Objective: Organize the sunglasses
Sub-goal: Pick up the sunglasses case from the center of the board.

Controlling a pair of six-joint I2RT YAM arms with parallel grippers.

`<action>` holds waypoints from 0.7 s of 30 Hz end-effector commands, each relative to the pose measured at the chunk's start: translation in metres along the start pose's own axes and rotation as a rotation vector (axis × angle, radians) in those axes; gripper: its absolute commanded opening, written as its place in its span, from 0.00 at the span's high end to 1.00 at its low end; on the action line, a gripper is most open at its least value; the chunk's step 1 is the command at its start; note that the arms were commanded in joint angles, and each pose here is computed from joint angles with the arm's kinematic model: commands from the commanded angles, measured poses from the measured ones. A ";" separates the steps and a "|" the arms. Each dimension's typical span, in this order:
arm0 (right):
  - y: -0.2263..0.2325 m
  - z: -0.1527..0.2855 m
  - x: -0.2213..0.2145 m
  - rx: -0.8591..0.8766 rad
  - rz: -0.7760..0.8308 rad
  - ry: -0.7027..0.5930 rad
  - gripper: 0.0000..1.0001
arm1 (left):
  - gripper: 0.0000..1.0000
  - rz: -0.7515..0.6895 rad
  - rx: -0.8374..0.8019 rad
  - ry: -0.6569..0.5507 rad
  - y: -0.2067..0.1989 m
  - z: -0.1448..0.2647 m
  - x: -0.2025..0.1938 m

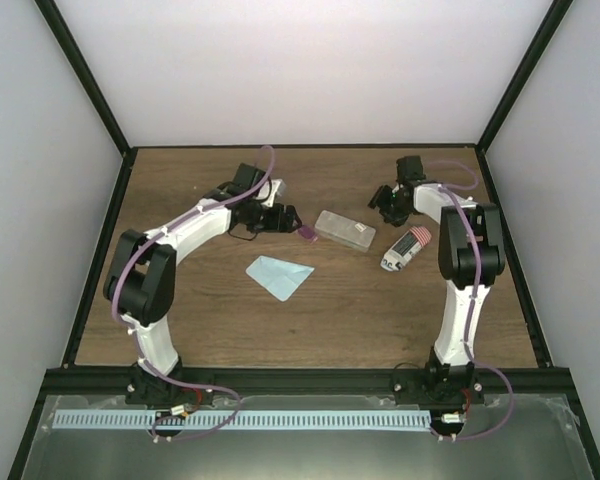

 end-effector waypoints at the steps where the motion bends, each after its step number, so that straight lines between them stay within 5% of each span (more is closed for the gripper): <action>1: 0.019 -0.018 -0.017 -0.011 0.074 0.080 0.42 | 0.14 -0.017 0.049 -0.047 -0.002 0.018 0.002; 8: 0.031 -0.006 -0.082 0.003 0.144 0.186 0.47 | 0.14 -0.015 0.059 -0.032 0.001 0.016 0.001; 14: 0.044 0.039 -0.099 0.047 0.196 0.124 0.47 | 0.14 -0.010 0.083 -0.039 0.006 0.016 -0.005; 18: 0.062 0.058 -0.087 -0.003 0.273 0.034 0.19 | 0.14 -0.001 0.086 -0.048 0.007 0.016 -0.002; 21: 0.084 0.054 -0.094 -0.024 0.374 0.052 0.06 | 0.14 0.009 0.084 -0.055 0.008 0.017 0.001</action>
Point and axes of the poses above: each gripper's point midway between its finger pads, its own z axis back along the fingers, its own y axis along the line the jaws close on, x = y × z, the point moved 9 cm from there along z, back along the fingers, and after that the axes turned 1 degree about -z, right-handed, at the moved point
